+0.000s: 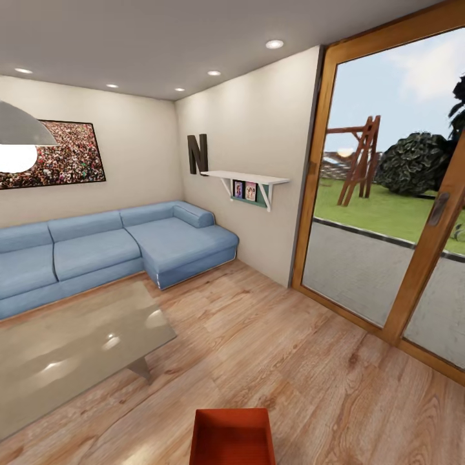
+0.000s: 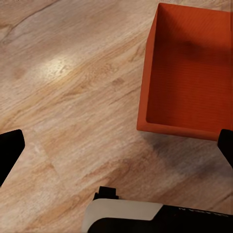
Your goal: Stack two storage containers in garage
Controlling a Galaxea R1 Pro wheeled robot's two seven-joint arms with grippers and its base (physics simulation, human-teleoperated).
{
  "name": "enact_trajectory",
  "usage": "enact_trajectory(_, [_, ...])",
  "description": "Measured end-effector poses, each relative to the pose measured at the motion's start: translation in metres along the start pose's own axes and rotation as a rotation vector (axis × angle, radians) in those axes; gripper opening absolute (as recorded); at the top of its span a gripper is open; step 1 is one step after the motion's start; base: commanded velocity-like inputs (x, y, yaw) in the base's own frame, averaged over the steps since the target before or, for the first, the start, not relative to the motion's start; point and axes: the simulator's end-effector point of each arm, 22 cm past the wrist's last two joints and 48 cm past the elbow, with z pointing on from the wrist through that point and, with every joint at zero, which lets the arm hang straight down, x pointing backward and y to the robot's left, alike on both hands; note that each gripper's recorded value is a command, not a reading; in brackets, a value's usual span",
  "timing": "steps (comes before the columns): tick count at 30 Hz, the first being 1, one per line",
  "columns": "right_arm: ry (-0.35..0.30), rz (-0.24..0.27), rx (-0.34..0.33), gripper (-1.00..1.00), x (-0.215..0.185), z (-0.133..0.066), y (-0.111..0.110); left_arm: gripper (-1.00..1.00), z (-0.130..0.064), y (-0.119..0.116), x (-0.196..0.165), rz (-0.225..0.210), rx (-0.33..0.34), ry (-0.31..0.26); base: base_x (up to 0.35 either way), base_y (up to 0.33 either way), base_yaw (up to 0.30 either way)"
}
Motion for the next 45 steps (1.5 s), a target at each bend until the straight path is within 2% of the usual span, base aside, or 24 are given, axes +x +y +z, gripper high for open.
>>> enact_trajectory(24, [-0.006, -0.004, 0.002, 1.0, -0.001, 0.004, 0.0, 1.0, 0.004, -0.001, 0.0, -0.006, -0.006, 0.0, 0.0, 0.0, 0.0])
enact_trajectory(32, [-0.007, -0.002, 0.009, 1.0, -0.001, 0.01, -0.002, 1.0, 0.014, -0.004, -0.008, -0.007, -0.001, -0.006, 0.0, 0.0, 0.0])
enact_trajectory(36, [-0.006, -0.001, 0.006, 1.0, -0.001, 0.014, -0.001, 1.0, 0.028, -0.017, -0.023, -0.014, 0.02, 0.066, 0.0, 0.0, 0.0])
enact_trajectory(38, [-0.01, -0.002, 0.004, 1.0, -0.003, 0.016, 0.0, 1.0, 0.036, -0.026, -0.045, -0.016, 0.036, 0.077, 0.0, 0.0, 0.0])
enact_trajectory(41, [-0.042, -0.002, 0.006, 1.0, -0.019, 0.022, -0.001, 1.0, 0.043, -0.034, -0.081, -0.017, 0.047, 0.05, 0.0, 0.0, 0.0])
enact_trajectory(45, [-0.114, 0.001, 0.013, 1.0, -0.067, 0.033, -0.004, 1.0, 0.047, -0.042, -0.132, -0.021, 0.026, -0.006, 0.0, 0.0, 0.0])
